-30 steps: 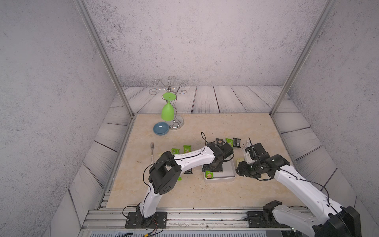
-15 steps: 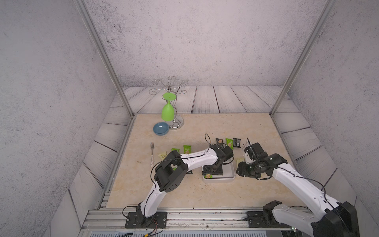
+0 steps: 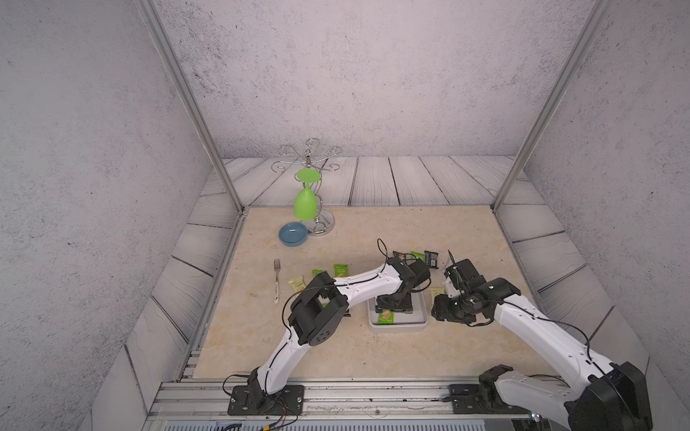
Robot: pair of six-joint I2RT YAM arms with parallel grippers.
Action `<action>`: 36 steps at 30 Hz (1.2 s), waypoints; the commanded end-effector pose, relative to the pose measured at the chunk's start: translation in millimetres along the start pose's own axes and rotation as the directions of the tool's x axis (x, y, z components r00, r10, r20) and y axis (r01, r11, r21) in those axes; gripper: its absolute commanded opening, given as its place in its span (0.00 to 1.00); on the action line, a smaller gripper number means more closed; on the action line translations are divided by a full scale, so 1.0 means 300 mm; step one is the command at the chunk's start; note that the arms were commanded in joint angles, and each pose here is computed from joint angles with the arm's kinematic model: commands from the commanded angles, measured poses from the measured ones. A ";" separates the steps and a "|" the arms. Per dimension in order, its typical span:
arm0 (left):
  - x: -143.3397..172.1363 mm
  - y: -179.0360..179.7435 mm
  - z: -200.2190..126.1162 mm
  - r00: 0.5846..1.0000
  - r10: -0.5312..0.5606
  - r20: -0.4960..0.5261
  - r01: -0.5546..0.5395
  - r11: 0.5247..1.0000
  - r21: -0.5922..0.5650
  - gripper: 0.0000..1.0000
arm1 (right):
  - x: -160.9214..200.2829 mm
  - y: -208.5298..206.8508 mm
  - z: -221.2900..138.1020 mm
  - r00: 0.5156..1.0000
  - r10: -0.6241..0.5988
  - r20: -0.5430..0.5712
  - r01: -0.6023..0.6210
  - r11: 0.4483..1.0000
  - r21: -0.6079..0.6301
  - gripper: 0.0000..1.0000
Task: Take the cookies out of the storage box
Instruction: Pick up the cookie from the storage box.
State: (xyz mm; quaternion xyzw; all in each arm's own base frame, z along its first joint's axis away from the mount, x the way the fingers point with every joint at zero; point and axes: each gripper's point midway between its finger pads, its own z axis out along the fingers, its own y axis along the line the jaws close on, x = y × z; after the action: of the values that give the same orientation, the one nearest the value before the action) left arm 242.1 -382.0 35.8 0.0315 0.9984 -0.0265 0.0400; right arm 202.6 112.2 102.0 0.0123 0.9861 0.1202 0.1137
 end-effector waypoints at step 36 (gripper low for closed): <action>-0.040 0.066 0.015 0.997 0.068 0.020 -0.068 0.998 -0.009 0.48 | -0.019 -0.012 -0.005 1.000 -0.001 -0.015 0.001 0.999 0.048 0.56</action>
State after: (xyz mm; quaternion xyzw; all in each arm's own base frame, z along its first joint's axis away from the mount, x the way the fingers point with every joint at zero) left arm 250.1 -363.6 18.2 0.0643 0.9972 -0.0115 0.0376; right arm 206.6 110.8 98.8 0.0135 0.9889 0.1062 0.1029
